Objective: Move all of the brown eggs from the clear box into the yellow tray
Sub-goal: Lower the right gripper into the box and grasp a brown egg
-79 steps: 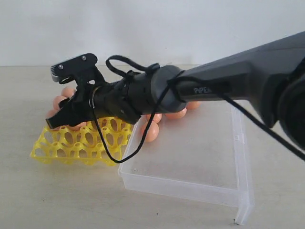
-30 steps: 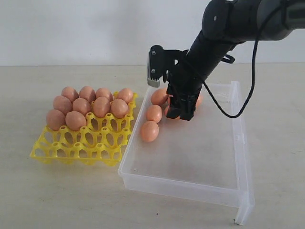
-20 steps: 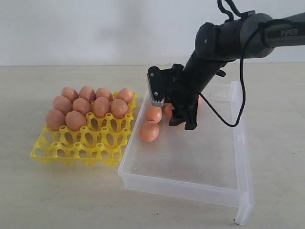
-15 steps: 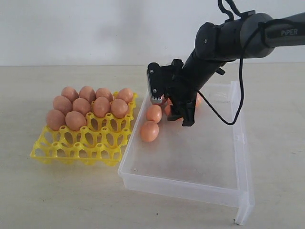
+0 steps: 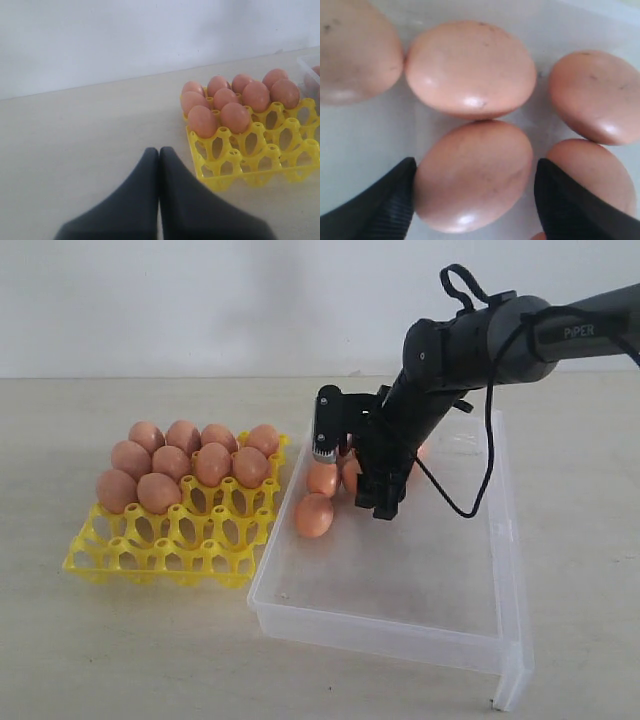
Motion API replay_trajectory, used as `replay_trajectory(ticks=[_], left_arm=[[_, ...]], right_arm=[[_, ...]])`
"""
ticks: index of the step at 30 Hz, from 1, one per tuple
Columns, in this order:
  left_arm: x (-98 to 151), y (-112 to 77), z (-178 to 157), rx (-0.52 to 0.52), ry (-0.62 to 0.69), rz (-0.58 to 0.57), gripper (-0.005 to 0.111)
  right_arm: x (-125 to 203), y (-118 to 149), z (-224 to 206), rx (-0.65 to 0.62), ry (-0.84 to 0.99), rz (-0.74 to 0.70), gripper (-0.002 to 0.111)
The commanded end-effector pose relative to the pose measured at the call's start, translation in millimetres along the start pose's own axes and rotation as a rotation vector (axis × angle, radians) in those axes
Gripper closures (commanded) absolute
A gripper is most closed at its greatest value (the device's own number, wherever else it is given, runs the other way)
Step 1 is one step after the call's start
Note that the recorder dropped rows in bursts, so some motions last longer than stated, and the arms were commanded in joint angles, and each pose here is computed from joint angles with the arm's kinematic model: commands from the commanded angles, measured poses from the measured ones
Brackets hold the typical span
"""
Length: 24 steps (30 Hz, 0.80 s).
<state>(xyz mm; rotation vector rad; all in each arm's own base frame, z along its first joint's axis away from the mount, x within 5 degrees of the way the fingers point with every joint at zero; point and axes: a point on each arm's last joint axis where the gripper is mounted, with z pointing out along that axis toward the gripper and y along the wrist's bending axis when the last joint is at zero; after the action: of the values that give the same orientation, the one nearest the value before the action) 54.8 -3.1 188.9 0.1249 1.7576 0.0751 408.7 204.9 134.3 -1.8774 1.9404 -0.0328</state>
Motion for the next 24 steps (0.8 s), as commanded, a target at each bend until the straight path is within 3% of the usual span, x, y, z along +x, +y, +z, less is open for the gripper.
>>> replay_trajectory(ticks=[1,12,15,19,24], left_arm=[[0.8,-0.3,0.1,0.004,-0.001,-0.012,0.111],[0.8,-0.3,0.1,0.004,-0.001,-0.012,0.111],[0.8,-0.3,0.1,0.004,-0.001,-0.012,0.111],[0.8,-0.3,0.1,0.004,-0.001,-0.012,0.111],[0.8,-0.3,0.1,0.004,-0.001,-0.012,0.111]], right_arm=[[-1.7,-5.1,0.4,0.041,-0.035,0.168,0.044],[-0.5,-4.2,6.9,0.036,-0.042,0.458,0.048],[-0.6,-4.4,6.9,0.035,-0.046,0.561,0.067],[-0.6,-4.4,6.9,0.035,-0.046,0.584,0.107],[-1.1,-5.5,5.4,0.044,-0.052,0.580,0.108]])
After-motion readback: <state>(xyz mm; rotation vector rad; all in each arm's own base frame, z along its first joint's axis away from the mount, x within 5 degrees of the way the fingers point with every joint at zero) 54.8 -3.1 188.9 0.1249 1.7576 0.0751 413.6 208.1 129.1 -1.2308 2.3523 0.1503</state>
